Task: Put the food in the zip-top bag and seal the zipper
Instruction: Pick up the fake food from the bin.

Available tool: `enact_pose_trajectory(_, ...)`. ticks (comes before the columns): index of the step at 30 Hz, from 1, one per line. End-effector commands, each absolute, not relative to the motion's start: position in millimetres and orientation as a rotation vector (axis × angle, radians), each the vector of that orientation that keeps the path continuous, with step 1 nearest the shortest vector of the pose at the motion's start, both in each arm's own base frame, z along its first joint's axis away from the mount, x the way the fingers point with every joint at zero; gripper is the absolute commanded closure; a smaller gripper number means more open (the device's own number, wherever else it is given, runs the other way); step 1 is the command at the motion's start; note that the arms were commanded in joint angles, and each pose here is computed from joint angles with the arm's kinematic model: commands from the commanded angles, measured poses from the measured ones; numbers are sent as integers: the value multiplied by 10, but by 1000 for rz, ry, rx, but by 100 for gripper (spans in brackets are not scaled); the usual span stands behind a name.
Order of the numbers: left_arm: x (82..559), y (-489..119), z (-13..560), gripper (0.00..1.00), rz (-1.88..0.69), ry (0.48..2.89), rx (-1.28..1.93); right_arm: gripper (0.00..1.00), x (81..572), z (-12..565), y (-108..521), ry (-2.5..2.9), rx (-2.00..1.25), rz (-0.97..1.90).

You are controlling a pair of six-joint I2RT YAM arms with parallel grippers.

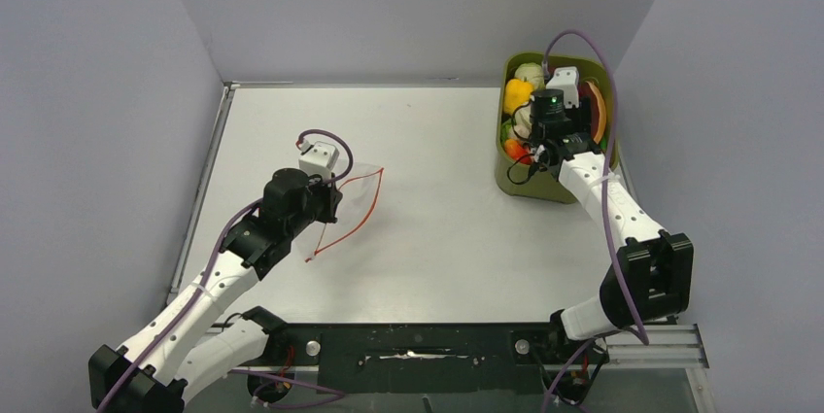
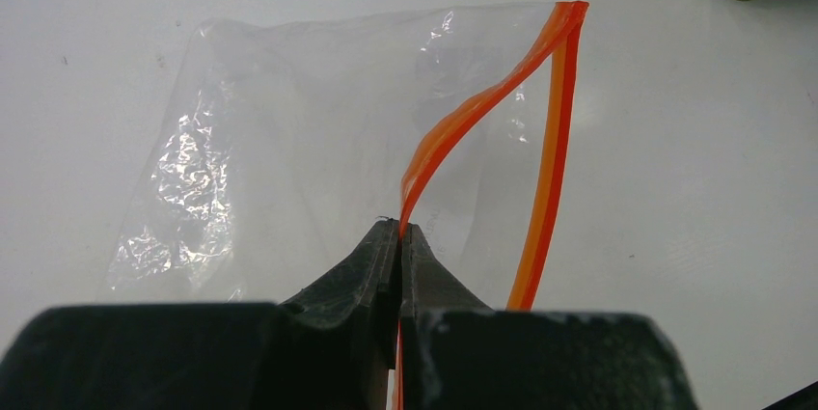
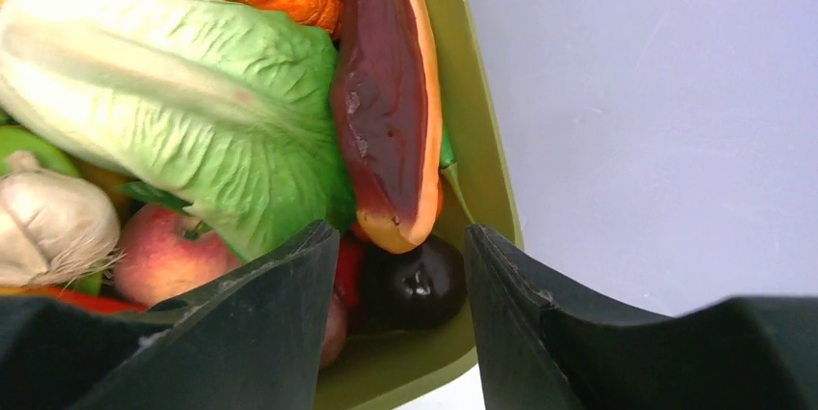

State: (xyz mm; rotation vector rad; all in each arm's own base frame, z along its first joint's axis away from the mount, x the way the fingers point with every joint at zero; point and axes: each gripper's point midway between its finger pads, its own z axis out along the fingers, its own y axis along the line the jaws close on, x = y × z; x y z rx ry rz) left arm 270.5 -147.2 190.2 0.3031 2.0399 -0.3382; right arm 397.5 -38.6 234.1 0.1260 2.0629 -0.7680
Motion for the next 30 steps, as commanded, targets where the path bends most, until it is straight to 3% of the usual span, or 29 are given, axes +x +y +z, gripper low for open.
enact_pose_trajectory(1,2721,-1525,2073,100,-372,1978,313,49,4056,2317,-529,2027,137,-883)
enact_pose_trajectory(16,2719,-1523,2060,100,-370,1980,313,52,4110,1794,-759,2097,113,-1065)
enact_pose_trajectory(30,2719,-1528,2067,100,-373,1977,316,60,4027,2052,-865,1968,185,-1133)
